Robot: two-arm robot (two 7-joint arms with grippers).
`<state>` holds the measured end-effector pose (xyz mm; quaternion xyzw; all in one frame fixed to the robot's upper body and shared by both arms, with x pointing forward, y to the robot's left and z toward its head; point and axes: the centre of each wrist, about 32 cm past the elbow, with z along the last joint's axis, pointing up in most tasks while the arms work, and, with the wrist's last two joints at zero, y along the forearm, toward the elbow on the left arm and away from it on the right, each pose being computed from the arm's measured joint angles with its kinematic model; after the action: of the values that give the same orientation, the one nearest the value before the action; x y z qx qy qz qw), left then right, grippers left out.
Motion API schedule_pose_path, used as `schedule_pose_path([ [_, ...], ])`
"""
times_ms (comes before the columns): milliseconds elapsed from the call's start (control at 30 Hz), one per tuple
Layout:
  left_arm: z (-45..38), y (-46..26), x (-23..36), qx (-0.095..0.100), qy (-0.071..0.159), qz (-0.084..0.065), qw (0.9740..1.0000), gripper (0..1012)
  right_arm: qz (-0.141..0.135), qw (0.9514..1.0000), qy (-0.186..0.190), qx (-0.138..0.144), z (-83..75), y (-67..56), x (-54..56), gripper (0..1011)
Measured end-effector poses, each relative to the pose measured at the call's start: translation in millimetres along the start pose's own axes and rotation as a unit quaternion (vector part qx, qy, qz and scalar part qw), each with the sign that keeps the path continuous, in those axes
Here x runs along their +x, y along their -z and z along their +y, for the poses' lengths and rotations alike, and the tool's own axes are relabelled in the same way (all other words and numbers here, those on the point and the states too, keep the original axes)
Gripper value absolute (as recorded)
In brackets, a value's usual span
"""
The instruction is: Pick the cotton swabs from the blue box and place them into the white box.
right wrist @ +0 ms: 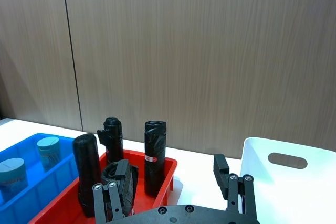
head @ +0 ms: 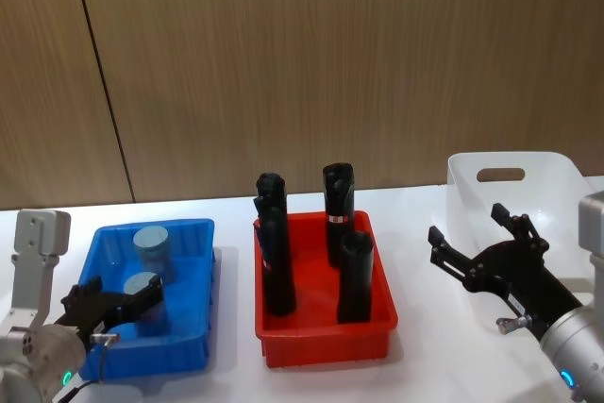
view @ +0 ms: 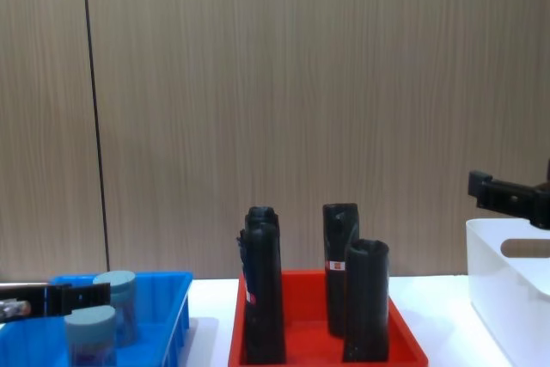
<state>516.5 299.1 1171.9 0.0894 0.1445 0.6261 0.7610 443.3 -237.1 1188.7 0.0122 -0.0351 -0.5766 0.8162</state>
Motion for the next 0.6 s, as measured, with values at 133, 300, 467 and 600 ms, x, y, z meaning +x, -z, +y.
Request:
schedule_pose_path([
  [133, -5.9, -0.6, 3.8, 0.012, 0.005, 0.006, 0.9999, 1004, 0.000, 1.0000, 0.000, 0.000, 0.0, 0.0, 0.0, 1002],
  [300, -12.6, -1.5, 8.0, 0.025, 0.010, 0.012, 0.9996, 1004, 0.000, 1.0000, 0.000, 0.000, 0.0, 0.0, 0.0, 1002],
  [467, -19.5, -2.7, 12.6, 0.037, 0.014, 0.016, 0.9991, 1004, 0.000, 1.0000, 0.000, 0.000, 0.0, 0.0, 0.0, 1002],
  [600, -23.5, -3.3, 15.6, 0.047, 0.015, 0.018, 0.9986, 1004, 0.000, 1.0000, 0.000, 0.000, 0.0, 0.0, 0.0, 1002],
])
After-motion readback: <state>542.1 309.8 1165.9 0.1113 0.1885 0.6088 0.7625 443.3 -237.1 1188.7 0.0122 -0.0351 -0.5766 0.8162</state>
